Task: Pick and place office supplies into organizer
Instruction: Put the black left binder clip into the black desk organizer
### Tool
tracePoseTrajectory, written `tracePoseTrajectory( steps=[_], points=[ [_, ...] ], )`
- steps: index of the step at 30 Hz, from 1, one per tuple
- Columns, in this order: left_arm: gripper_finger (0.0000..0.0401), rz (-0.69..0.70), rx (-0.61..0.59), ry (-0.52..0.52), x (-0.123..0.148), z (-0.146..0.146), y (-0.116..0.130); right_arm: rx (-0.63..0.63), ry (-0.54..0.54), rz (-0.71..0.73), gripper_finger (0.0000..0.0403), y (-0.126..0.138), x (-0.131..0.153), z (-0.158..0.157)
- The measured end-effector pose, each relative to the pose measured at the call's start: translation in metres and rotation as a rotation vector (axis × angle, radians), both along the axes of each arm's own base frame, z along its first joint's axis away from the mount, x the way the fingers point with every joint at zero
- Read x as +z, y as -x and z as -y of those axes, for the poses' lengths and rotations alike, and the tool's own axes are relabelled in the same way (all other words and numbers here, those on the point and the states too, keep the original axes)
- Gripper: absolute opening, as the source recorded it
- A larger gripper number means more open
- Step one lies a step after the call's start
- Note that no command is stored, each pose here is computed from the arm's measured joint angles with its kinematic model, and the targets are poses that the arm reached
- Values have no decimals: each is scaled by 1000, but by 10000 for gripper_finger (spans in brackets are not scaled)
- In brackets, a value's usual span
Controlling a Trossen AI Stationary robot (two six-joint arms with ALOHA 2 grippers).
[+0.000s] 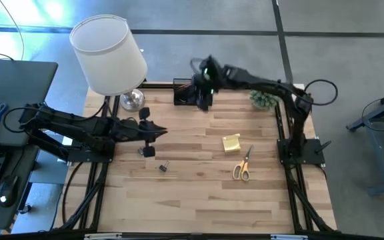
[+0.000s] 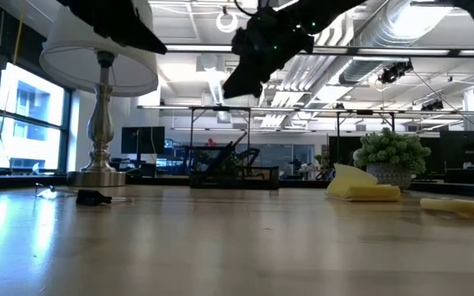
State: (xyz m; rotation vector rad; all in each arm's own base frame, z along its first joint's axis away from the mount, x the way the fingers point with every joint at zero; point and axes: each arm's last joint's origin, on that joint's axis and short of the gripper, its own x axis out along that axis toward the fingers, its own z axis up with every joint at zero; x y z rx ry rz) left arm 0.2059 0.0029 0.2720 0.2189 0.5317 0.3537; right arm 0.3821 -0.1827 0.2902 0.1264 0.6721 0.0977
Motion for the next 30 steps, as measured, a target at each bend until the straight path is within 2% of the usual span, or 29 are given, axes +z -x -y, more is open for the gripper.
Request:
tracePoseTrajectory(
  steps=[4,7,12,17,19,23,26,30],
  points=[
    [75,-17,98,32,-4,-2,3,85,-14,-2,132,-8,-25,-44],
    [95,-8,269,105,-9,-4,9,131,1,81,114,-9,-35,-71],
    [118,-102,440,204,-23,-6,24,217,50,303,90,-4,-52,-104],
    [125,-165,604,312,-36,-6,34,317,39,547,80,7,-66,-120],
    [125,-198,622,338,-40,-6,33,360,33,616,80,13,-71,-125],
    [125,-274,620,318,-49,-5,28,494,-6,655,87,23,-83,-138],
    [125,-322,638,300,-57,-7,22,601,-56,632,95,29,-93,-150],
    [125,-390,657,318,-68,-11,16,634,-46,615,108,33,-102,-166]
  ],
)
